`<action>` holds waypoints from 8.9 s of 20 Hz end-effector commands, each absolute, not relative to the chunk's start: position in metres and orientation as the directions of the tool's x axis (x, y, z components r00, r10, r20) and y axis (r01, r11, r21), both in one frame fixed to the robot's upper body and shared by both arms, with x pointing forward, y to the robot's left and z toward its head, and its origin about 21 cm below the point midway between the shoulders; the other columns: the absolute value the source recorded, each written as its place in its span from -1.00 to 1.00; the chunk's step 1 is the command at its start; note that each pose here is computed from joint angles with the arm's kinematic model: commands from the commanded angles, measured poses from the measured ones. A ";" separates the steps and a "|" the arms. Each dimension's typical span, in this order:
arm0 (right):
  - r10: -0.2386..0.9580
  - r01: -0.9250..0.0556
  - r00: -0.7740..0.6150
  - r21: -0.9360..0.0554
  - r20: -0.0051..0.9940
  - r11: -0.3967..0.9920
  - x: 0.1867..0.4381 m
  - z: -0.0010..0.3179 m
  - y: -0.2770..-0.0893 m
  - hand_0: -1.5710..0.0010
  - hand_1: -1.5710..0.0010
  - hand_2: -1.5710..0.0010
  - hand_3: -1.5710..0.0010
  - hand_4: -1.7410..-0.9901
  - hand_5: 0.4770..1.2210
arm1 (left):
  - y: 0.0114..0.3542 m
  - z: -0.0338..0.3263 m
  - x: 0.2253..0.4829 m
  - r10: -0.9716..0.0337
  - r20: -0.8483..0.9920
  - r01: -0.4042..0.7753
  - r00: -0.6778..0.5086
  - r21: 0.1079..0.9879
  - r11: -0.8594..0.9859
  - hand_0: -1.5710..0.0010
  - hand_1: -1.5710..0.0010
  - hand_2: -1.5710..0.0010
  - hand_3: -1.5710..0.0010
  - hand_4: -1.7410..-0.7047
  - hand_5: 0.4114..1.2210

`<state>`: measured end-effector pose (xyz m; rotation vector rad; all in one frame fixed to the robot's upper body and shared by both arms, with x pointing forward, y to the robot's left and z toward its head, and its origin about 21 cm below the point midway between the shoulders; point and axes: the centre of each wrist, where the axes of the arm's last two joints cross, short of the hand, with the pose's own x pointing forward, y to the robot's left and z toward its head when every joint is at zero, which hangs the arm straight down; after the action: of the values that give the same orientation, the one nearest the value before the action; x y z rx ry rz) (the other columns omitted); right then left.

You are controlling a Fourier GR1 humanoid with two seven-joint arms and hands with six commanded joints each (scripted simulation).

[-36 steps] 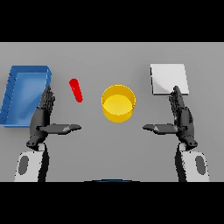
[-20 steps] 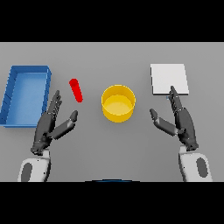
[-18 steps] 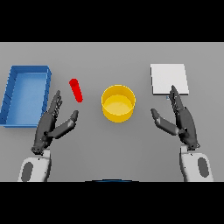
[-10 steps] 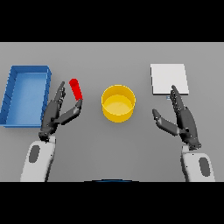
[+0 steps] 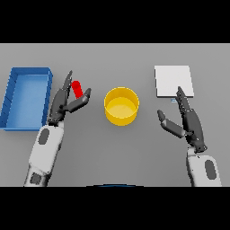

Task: Pick up the red beaker and tilt it to pour out 1 green nut into yellow bowl. Pick up the yellow bowl and place it on the metallic measuring scale.

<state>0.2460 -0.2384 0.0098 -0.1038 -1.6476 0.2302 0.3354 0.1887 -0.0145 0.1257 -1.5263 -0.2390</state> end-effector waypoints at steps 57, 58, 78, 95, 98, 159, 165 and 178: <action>0.192 -0.058 -0.069 -0.196 0.979 0.979 0.241 0.007 -0.228 1.00 1.00 1.00 1.00 0.23 -0.48 | 0.114 0.109 0.400 -0.866 -0.025 0.209 -0.500 0.966 -0.149 -1.00 -1.00 -1.00 -0.88 -0.78 0.97; 0.173 -0.054 -0.053 -0.176 0.983 0.983 0.240 0.005 -0.228 1.00 1.00 1.00 1.00 0.23 -0.51 | 0.111 0.114 0.402 -0.857 -0.082 0.201 -0.509 0.957 -0.211 -1.00 -1.00 -1.00 -0.79 -0.82 0.98; 0.157 -0.046 -0.063 -0.160 0.986 0.986 0.241 0.006 -0.231 1.00 1.00 1.00 1.00 0.21 -0.65 | 0.035 0.120 0.399 -0.369 -0.701 -0.131 -0.610 0.548 -0.826 -1.00 -1.00 -1.00 -0.97 -1.00 1.00; 0.192 -0.035 -0.057 -0.194 0.980 0.980 0.244 0.004 -0.229 1.00 1.00 1.00 1.00 0.38 -0.70 | 0.009 0.163 0.410 -0.211 -0.840 -0.259 -0.500 0.377 -0.889 -1.00 -1.00 -1.00 -1.00 -0.99 0.85; 0.185 -0.050 -0.094 -0.190 0.978 0.980 0.243 0.007 -0.232 1.00 1.00 1.00 1.00 0.38 -0.65 | 0.014 0.198 0.421 -0.267 -0.861 -0.307 -0.432 0.419 -0.855 -1.00 -0.62 -0.59 -1.00 -0.81 0.92; 0.257 -0.112 -0.123 -0.271 0.958 0.956 0.251 0.005 -0.226 1.00 1.00 1.00 1.00 0.20 -0.36 | 0.337 0.122 0.375 -0.717 0.500 0.101 0.485 0.783 0.614 0.89 0.91 0.92 0.95 0.94 -0.40; 0.414 -0.147 -0.170 -0.439 0.894 0.886 0.265 0.032 -0.220 1.00 1.00 1.00 1.00 0.47 -0.50 | 0.333 0.126 0.375 -0.690 0.554 0.038 0.466 0.766 0.641 0.97 0.98 0.98 0.99 0.98 -0.33; 0.688 -0.397 -0.569 -0.883 0.450 0.250 0.320 0.075 -0.176 1.00 1.00 1.00 1.00 0.35 -0.62 | 0.332 0.123 0.369 -0.685 0.594 0.027 0.422 0.747 0.664 1.00 1.00 1.00 1.00 0.91 -0.25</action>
<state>0.3202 -0.1763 0.0748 -0.2779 -1.6066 1.4881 0.3692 0.3320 0.1228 0.7353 -1.0535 -0.4997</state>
